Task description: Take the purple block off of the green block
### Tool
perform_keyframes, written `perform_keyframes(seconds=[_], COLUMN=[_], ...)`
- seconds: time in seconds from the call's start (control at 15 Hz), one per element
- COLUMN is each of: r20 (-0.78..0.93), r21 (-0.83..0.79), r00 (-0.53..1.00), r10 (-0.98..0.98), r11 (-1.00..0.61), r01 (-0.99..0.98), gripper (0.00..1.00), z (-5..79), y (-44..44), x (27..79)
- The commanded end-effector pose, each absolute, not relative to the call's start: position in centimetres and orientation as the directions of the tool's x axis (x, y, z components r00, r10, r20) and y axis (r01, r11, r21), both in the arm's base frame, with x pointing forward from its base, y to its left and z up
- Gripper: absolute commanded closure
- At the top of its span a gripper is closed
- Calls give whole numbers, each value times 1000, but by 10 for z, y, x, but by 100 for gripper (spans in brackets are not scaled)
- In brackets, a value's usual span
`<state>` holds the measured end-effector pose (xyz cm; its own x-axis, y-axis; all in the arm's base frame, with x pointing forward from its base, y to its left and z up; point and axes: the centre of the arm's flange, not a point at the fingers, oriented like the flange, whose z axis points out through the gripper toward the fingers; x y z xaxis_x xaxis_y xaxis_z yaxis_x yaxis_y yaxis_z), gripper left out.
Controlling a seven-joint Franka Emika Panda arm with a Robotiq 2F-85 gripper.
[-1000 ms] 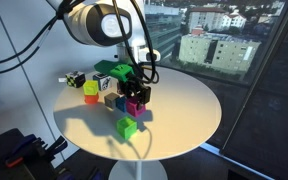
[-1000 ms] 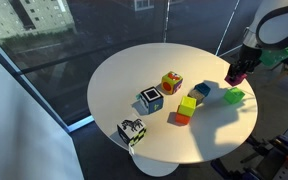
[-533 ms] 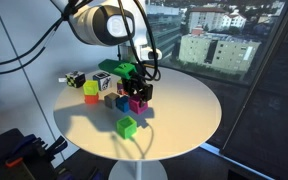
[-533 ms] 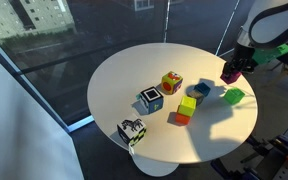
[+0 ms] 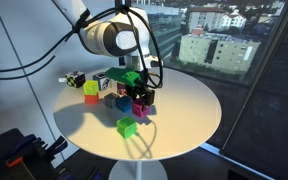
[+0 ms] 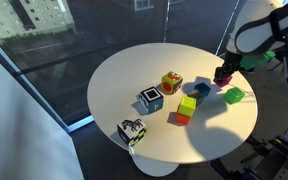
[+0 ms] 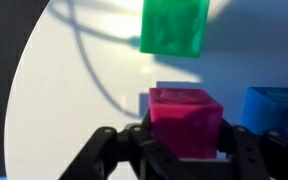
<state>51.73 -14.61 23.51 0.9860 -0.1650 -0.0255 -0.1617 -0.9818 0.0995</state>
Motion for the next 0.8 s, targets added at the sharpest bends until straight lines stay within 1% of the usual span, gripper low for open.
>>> perform_keyframes(seconds=[0.0, 0.73], r20=[-12, -22], r21=[90, 29], r00=[985, 984], r10=[-173, -179], r11=[-981, -984], r01=[-171, -178], gripper=[73, 73], z=[225, 216], y=[-142, -123], x=[535, 541])
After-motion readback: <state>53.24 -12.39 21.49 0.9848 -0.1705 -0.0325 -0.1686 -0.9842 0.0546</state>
